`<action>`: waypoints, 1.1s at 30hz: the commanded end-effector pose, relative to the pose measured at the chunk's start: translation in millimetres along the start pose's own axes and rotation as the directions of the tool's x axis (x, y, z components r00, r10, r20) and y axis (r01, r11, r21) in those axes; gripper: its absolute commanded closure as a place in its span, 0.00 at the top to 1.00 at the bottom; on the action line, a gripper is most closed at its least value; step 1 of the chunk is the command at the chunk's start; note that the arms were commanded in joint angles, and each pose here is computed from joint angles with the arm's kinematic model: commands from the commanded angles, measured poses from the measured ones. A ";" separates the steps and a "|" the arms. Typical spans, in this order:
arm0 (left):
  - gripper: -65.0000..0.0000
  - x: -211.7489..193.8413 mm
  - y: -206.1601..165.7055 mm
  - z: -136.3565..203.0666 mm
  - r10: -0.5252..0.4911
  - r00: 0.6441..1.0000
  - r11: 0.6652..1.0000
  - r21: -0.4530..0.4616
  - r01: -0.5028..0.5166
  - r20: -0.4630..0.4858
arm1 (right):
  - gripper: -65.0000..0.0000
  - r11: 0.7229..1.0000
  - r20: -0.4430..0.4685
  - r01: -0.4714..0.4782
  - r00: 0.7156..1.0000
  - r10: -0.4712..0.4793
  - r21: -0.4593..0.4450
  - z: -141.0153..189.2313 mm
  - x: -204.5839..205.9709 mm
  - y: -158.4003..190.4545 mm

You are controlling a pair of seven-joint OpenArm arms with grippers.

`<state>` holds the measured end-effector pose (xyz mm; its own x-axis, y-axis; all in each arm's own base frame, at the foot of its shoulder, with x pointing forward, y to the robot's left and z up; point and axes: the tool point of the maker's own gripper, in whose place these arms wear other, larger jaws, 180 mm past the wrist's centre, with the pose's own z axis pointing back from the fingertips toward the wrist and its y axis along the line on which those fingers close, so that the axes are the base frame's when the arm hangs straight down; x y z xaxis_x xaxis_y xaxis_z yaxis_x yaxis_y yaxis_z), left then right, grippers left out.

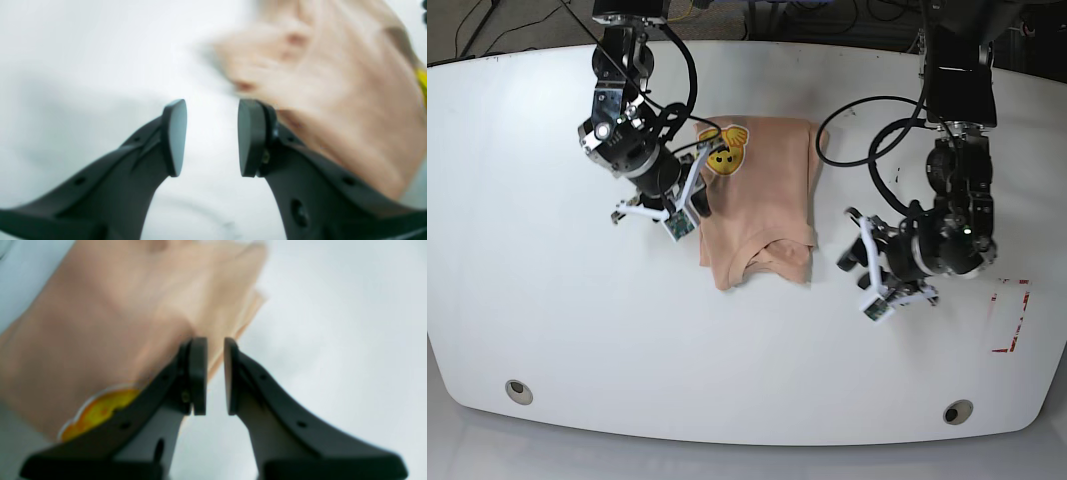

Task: Layout the t-shirt on the table in an organized manner, then fold the t-shirt properly
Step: 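Release both grippers and smooth the bundle edge with the right gripper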

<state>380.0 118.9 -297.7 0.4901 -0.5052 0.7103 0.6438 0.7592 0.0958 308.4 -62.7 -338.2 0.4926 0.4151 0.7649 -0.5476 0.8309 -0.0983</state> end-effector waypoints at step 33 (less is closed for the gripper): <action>0.37 -149.9 120.2 133.0 0.454 0.887 0.789 0.425 -0.443 0.081 | 0.70 0.944 0.015 0.236 0.969 -0.246 0.231 -106.6 49.9 -19.0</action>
<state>298.7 335.6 -315.6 0.7178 -0.0538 0.6942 0.0386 0.9986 0.0375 397.5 -20.0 -384.0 0.6292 0.2354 0.7408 -0.5590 0.7992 0.2208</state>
